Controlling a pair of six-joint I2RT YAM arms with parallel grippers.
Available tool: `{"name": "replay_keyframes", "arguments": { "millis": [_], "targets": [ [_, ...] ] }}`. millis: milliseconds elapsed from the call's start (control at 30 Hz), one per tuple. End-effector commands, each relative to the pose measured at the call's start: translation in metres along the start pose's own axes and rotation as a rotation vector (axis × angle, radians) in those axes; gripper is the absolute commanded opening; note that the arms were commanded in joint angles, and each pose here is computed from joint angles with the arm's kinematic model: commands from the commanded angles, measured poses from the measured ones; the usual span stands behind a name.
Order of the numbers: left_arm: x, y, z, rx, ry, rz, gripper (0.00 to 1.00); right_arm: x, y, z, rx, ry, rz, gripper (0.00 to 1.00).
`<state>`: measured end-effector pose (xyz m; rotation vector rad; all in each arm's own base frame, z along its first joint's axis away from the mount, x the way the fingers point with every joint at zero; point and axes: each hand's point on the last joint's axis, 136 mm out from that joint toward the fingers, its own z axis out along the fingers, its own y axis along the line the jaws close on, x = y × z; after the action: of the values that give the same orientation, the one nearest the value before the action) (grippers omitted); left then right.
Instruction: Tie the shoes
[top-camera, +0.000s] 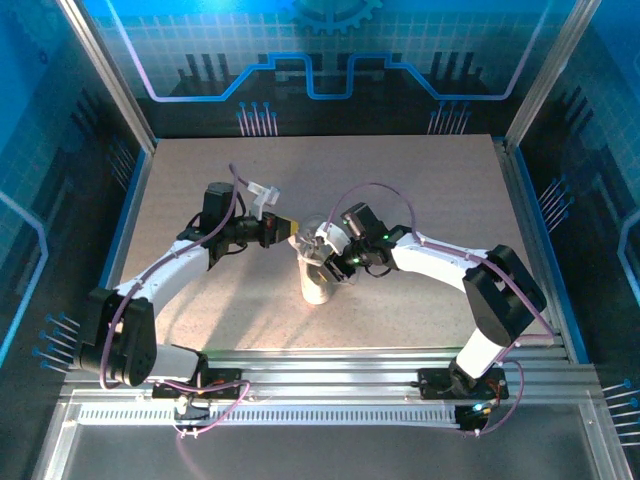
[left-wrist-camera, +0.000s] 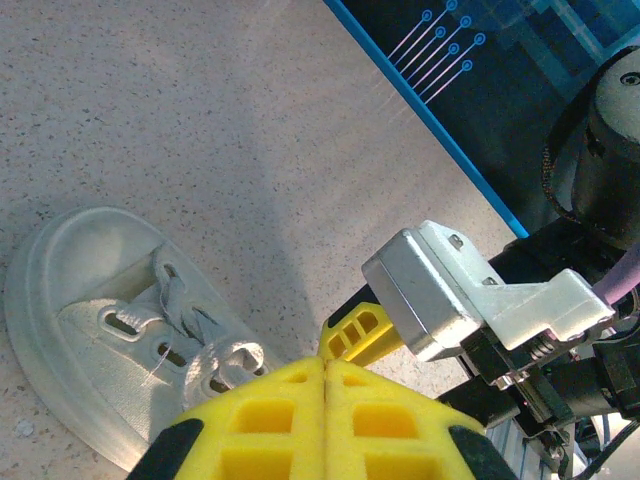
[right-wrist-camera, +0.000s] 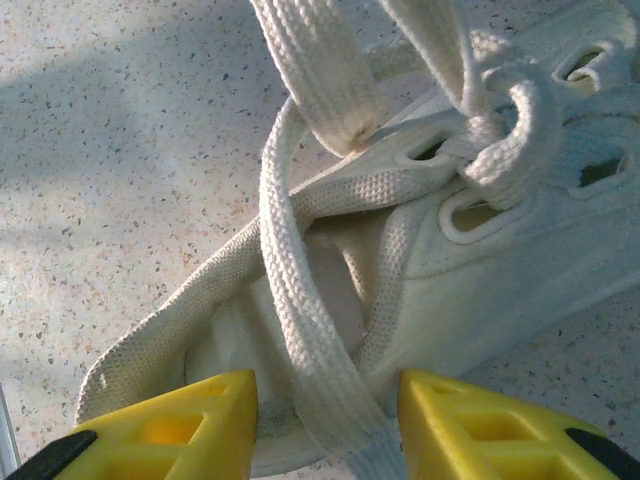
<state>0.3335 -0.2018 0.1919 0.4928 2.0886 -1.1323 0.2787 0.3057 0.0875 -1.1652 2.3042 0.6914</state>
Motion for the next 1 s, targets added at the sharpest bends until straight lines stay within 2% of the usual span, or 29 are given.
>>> {"name": "replay_keyframes", "arguments": {
  "millis": [0, 333, 567, 633, 800, 967],
  "targets": [
    [-0.011, -0.011, 0.002, 0.040, -0.005, 0.027, 0.00, -0.011, 0.002, -0.015, 0.044, -0.034, -0.034, 0.41],
    [-0.011, -0.012, 0.007, 0.045, 0.005, 0.025, 0.00, -0.015, 0.003, -0.007, 0.009, -0.010, -0.040, 0.43],
    [-0.011, -0.010, 0.008, 0.046, 0.009, 0.021, 0.00, -0.004, 0.003, 0.008, -0.026, 0.056, -0.032, 0.44],
    [-0.011, -0.010, 0.009, 0.046, 0.010, 0.021, 0.00, -0.003, 0.005, 0.010, -0.033, 0.063, -0.030, 0.41],
    [-0.012, -0.010, 0.009, 0.045, 0.012, 0.023, 0.00, -0.010, 0.005, -0.001, 0.006, 0.024, -0.049, 0.14],
    [-0.014, -0.010, 0.009, 0.043, 0.008, 0.028, 0.00, -0.022, 0.010, -0.022, 0.027, -0.016, -0.074, 0.13]
  ]
}}
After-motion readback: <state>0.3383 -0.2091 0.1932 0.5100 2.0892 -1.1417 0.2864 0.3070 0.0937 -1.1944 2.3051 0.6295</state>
